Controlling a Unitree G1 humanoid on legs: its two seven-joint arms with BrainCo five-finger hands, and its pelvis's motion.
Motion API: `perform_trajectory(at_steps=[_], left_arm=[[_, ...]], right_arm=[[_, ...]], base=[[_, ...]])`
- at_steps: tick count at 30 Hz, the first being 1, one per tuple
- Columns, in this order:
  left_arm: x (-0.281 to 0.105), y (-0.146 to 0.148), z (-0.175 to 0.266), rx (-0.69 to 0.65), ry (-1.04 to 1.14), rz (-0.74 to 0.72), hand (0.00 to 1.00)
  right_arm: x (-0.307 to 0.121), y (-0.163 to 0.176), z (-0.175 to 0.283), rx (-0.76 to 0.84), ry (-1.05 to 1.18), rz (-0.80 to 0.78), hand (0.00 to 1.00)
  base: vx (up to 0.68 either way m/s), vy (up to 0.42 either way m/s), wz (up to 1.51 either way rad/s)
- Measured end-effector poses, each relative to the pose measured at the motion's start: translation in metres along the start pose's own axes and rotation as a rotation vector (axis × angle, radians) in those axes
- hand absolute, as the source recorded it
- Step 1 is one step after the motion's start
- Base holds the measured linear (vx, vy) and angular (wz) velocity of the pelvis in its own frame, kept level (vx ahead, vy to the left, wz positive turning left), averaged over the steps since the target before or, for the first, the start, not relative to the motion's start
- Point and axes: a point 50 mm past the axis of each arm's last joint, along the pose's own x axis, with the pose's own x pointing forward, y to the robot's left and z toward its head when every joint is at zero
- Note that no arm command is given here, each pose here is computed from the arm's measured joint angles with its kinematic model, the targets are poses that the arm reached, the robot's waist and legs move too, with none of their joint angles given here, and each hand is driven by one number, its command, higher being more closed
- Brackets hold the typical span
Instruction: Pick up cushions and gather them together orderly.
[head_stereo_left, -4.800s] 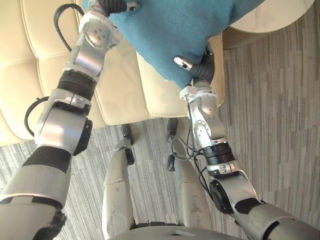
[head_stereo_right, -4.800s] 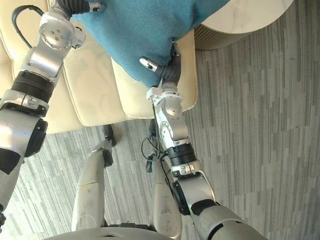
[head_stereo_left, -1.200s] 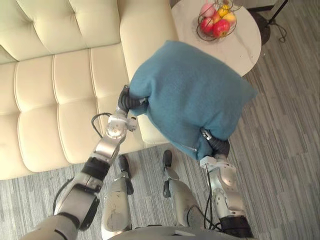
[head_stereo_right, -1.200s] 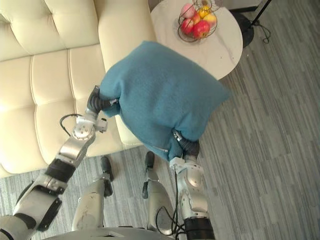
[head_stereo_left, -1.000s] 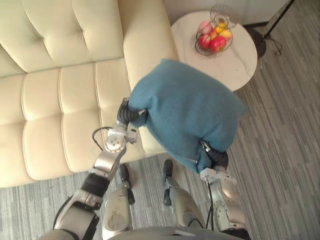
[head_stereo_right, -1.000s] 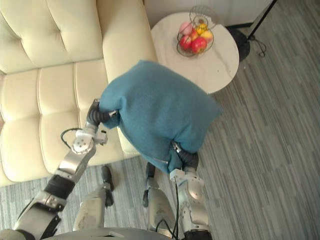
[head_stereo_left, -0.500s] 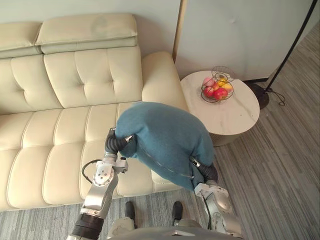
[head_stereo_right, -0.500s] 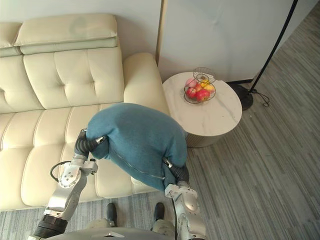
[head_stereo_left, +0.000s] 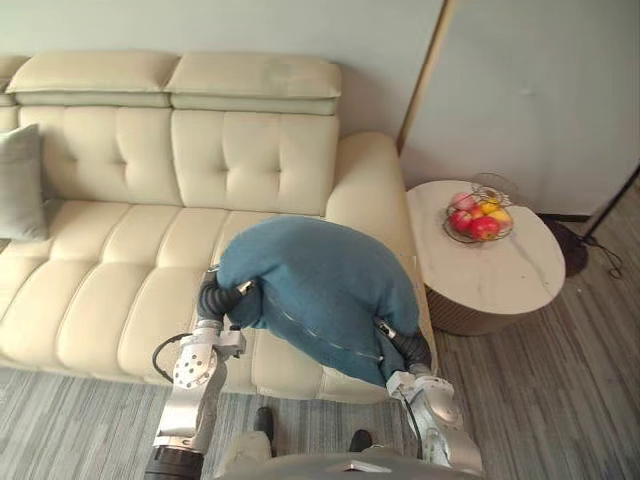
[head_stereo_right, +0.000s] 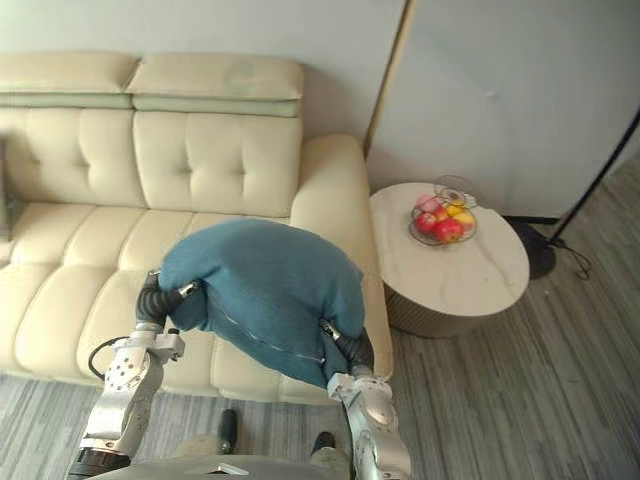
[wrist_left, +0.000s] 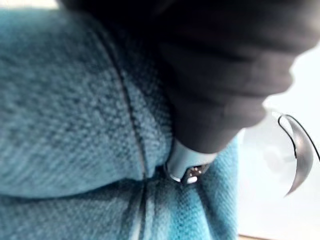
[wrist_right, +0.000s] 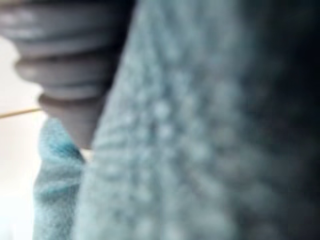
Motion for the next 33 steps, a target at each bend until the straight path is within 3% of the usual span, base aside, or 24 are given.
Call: perform_trajectory(at_steps=[19, 29, 33], left_arm=[[0.010, 0.016, -0.003, 0.066, 0.027, 0.024, 1.00], [0.005, -0.026, -0.014, 0.053, 0.064, -0.157, 1.00], [0.000, -0.029, -0.017, 0.025, 0.076, -0.143, 1.00]], right_arm=[[0.022, 0.015, -0.004, 0.031, 0.046, -0.010, 1.00], [-0.003, -0.022, 0.004, -0.035, 0.002, -0.111, 1.00], [-0.015, -0.023, 0.014, -0.038, -0.046, -0.127, 1.00]], base=[[0.03, 0.304, 0.26], [0.33, 0.045, 0.44], [0.31, 0.107, -0.25]])
